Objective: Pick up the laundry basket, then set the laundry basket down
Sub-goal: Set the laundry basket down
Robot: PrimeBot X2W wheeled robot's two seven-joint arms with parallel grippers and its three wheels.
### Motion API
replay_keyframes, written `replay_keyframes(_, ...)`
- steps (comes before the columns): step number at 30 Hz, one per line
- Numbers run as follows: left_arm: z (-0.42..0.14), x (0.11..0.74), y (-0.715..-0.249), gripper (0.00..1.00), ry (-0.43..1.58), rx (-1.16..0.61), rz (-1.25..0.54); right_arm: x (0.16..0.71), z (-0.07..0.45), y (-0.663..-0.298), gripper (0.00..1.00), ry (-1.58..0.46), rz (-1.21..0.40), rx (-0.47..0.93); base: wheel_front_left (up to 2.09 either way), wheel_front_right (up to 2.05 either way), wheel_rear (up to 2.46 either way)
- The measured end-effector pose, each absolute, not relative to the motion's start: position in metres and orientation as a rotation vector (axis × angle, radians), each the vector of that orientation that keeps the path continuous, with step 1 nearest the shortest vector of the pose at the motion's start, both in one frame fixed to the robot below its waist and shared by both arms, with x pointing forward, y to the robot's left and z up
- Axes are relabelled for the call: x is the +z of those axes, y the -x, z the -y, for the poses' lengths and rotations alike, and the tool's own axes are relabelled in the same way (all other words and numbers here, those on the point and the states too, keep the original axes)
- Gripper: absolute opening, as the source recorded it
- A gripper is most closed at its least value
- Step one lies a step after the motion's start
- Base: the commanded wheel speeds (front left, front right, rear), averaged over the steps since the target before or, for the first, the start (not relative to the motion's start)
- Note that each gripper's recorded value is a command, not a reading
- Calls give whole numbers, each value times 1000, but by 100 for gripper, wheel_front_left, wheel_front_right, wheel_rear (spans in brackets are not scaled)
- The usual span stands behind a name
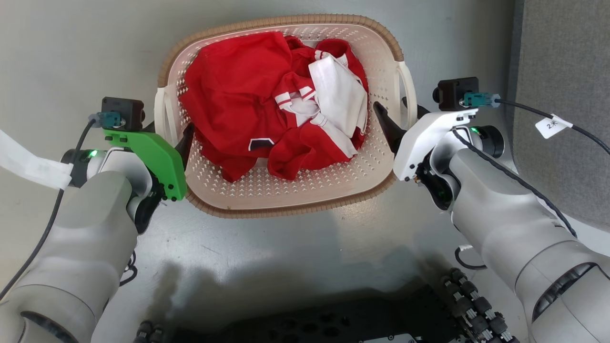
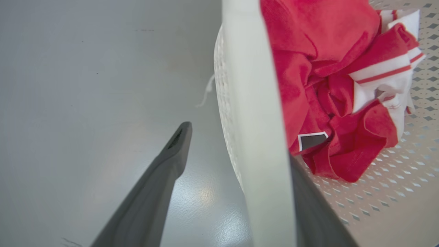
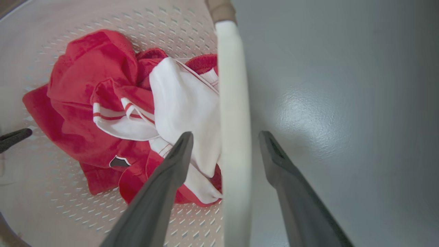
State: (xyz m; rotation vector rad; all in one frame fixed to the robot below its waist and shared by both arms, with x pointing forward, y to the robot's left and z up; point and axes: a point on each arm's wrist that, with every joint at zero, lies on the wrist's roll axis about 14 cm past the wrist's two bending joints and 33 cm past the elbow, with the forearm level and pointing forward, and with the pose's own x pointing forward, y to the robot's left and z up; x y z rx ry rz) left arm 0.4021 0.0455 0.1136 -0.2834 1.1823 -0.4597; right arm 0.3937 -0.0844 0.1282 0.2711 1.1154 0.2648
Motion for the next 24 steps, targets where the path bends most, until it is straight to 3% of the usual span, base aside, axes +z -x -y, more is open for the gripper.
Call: replay_keyframes(24, -54, 152, -409, 100, 245, -444, -1095, 172, 93, -403, 100, -284, -1027, 226, 0, 0, 0)
